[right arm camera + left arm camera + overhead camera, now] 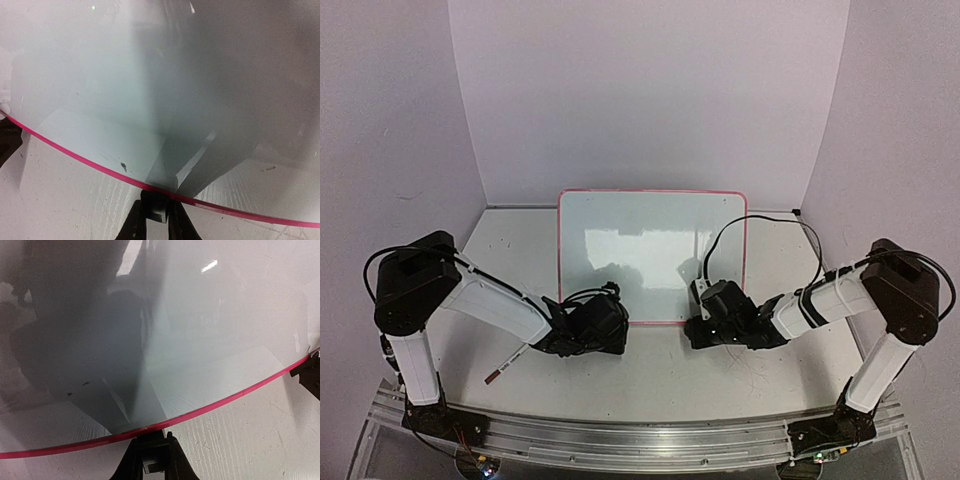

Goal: Write a sentence on the whiteboard
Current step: Move the whiteboard stand to the center of the board.

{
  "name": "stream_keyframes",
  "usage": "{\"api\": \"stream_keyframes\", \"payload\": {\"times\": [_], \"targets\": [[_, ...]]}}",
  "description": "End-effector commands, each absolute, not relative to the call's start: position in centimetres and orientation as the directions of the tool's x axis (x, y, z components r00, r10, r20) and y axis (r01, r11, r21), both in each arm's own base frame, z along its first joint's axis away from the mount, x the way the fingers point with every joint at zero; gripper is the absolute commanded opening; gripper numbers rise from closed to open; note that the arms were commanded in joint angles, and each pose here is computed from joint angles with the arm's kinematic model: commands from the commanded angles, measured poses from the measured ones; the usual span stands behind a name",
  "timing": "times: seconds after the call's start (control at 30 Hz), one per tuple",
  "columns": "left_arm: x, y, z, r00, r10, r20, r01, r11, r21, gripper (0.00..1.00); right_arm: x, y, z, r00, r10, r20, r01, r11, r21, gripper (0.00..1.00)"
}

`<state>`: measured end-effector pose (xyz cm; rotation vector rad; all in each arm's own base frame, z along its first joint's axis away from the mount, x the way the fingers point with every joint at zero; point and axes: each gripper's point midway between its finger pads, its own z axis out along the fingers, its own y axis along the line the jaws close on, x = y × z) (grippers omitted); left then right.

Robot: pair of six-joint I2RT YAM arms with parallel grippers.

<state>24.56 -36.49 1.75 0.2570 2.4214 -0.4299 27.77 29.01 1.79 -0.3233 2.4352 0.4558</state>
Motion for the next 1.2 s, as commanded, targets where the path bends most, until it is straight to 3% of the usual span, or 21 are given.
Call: {"api": "stream_keyframes", "payload": {"times": [0.0, 0.23, 0.5, 0.77, 1.17], "targets": [[24.3, -35.8, 3.7, -0.737, 0.068, -0.672, 0.296, 0.927, -0.231, 0.0, 29.6, 28.9, 2.8, -0.746, -0.075, -0.662, -0.291, 0.931, 0.222, 0.03], [25.0, -35.3, 3.7, -0.719, 0.076, -0.691, 0.287, 0.938, -0.196, 0.0, 30.2, 29.5, 3.0, -0.736, -0.08, -0.672, -0.293, 0.933, 0.21, 0.04], [24.5, -35.4, 3.4, -0.721, 0.121, -0.682, 0.327, 0.927, -0.182, 0.13, 30.7, 28.4, 3.3, -0.723, -0.078, -0.687, -0.255, 0.953, 0.161, 0.06], [24.2, -35.7, 3.6, -0.718, 0.141, -0.681, 0.356, 0.916, -0.186, 0.31, 30.9, 28.3, 4.6, -0.708, -0.073, -0.702, -0.253, 0.955, 0.156, 0.19], [25.1, -34.3, 3.3, -0.69, 0.159, -0.706, 0.32, 0.942, -0.1, 0.29, 30.7, 28.7, 4.1, -0.719, -0.085, -0.69, -0.267, 0.95, 0.162, 0.19]]}}
